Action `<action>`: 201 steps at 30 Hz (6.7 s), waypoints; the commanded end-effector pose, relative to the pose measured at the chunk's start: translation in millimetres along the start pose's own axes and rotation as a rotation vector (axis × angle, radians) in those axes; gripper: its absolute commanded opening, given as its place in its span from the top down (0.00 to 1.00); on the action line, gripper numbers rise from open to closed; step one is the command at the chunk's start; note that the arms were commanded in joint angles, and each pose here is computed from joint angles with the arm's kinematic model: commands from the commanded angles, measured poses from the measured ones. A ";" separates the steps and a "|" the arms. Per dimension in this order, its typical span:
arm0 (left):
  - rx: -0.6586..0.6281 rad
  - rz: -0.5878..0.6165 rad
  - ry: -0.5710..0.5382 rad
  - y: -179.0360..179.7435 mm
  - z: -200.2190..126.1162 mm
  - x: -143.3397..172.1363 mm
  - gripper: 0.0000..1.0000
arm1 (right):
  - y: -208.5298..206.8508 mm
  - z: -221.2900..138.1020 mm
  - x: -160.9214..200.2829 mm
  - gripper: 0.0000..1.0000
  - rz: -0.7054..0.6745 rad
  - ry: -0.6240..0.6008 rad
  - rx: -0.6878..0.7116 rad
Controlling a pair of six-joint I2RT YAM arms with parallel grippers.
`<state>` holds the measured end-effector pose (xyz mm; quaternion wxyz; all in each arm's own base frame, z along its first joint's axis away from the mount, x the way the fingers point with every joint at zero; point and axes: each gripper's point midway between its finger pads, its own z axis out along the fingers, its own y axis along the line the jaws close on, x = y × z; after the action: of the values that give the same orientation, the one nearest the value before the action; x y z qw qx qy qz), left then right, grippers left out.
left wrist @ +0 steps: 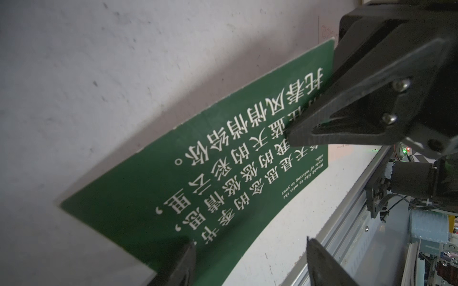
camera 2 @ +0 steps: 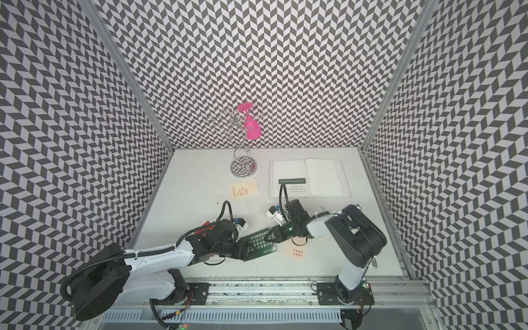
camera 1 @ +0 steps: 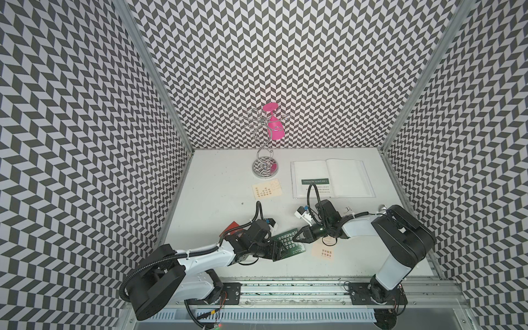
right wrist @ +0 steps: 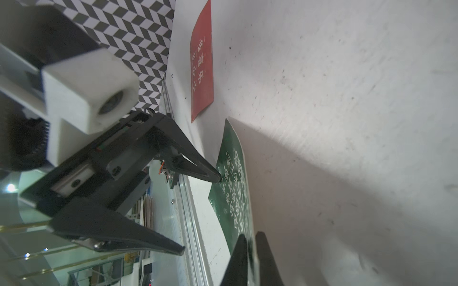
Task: Place the photos into the photo albums
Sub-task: Pick up the photo at the center of the board, then insert the photo into the photo album.
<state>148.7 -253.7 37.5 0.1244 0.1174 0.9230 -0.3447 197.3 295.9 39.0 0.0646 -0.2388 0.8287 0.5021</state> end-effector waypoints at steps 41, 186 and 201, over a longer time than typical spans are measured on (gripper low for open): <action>0.121 0.279 -0.499 -79.4 -45.4 -339.0 0.46 | -41.9 -239.4 -279.8 1.00 -0.266 -0.599 0.289; -0.098 0.126 -0.195 41.7 130.4 -333.7 0.89 | -210.9 -267.4 -265.1 0.81 0.140 -0.553 0.448; -0.083 0.136 -0.201 33.6 122.9 -333.3 0.89 | -214.1 -259.2 -266.2 1.00 0.126 -0.539 0.395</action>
<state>502.7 -364.8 41.4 0.2715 0.1477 0.8950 -0.3216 554.4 75.4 66.3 0.2637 0.0017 0.8899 0.3722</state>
